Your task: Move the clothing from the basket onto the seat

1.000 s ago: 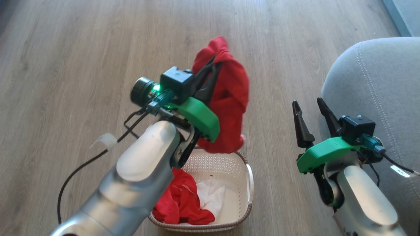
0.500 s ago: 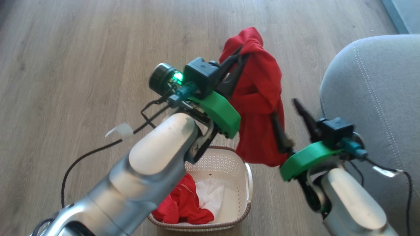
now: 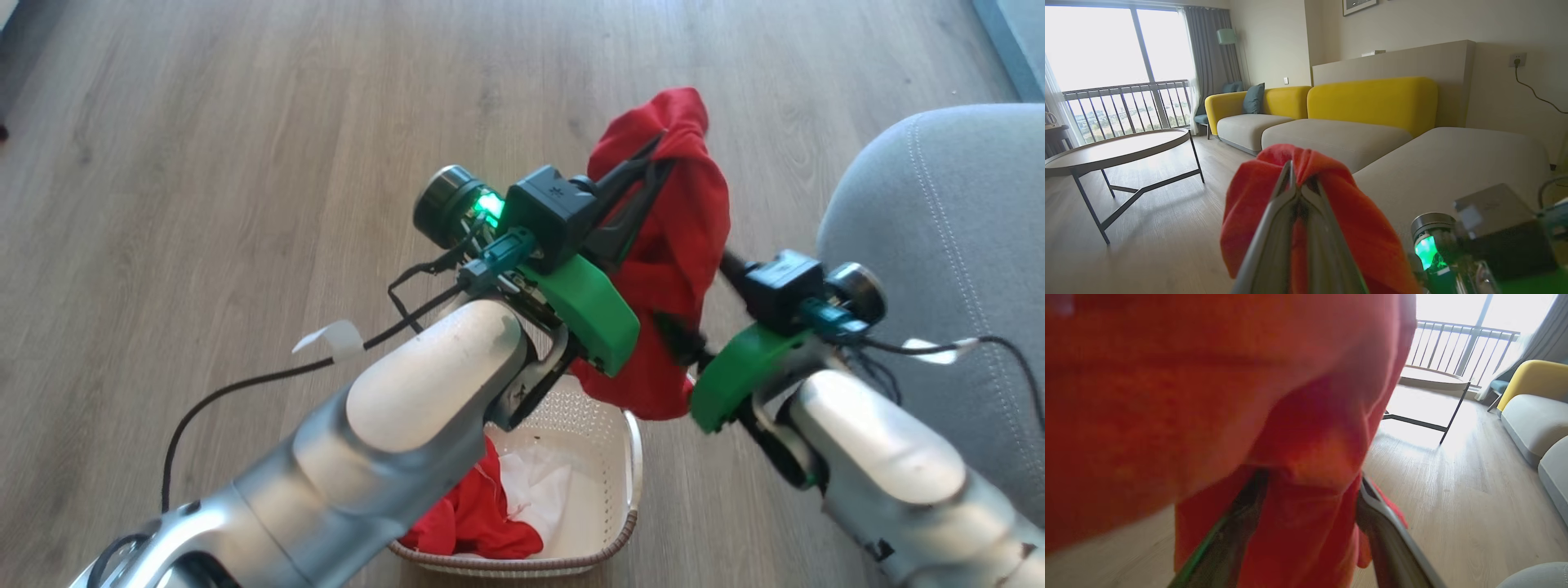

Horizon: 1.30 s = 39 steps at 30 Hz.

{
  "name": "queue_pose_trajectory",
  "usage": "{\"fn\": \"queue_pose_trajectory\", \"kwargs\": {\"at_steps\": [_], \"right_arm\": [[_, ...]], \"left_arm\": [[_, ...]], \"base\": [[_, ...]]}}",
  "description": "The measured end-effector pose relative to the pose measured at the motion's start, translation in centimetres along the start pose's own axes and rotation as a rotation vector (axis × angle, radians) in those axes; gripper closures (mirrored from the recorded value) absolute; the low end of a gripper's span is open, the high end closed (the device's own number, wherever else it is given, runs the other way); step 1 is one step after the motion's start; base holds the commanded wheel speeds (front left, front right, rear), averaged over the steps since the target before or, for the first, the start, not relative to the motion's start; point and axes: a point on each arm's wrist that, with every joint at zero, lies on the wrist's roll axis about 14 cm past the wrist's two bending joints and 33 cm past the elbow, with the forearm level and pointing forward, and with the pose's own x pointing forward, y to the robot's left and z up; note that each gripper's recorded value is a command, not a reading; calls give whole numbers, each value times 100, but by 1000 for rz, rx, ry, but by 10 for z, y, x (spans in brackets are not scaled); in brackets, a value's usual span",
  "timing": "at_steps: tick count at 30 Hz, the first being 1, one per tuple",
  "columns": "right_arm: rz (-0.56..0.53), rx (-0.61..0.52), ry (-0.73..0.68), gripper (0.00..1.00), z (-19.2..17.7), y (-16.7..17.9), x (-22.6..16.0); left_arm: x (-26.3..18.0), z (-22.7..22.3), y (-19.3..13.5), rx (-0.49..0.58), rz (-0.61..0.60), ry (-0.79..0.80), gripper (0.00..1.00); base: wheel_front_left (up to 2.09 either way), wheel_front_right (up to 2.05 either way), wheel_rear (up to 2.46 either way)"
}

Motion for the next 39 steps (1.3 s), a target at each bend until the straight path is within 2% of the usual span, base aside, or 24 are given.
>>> {"fn": "queue_pose_trajectory", "kwargs": {"at_steps": [3, 4, 5, 6, 12, 20, 21, 22, 23, 32, 39], "right_arm": [[47, 32, 86, 0, -24, 14, 2], [61, 46, 115, 33, -32, 18, 2], [69, 56, 125, 89, -35, 21, 4], [71, 74, 124, 100, -35, 23, 6], [73, 123, 108, 100, -30, 25, 13], [-7, 168, 67, 100, -25, 11, 1], [-20, 174, 62, 100, -25, 9, -1], [-30, 175, 60, 100, -25, 7, -3], [-40, 177, 56, 100, -25, 5, -5], [-175, 204, -11, 100, -14, -29, -22], [-300, 189, -72, 100, -1, -63, -47]], "left_arm": [[-3, 1, -1, -7, 0, 2, 100], [-3, 1, -1, -11, 2, 3, 100], [-4, 1, 0, -16, 5, 3, 100], [-5, 2, 0, -17, 5, 4, 100], [-10, -3, 4, -14, 20, 22, 100], [-8, -6, 2, -18, 19, 28, 100], [-8, -8, 2, -20, 21, 33, 85], [-8, -10, 2, -25, 23, 35, 54], [-8, -12, 3, -30, 26, 39, 0], [-13, -45, -1, -61, 5, 119, 0], [-15, -79, -12, -93, -56, 204, 0]], "base": [[0, 0, 0], [0, 0, 0], [0, 0, 0], [0, 0, 0], [0, 0, 0], [0, 0, 0], [0, 0, 0], [0, 0, 0], [0, 0, 0], [0, 0, 0], [0, 0, 0]]}}
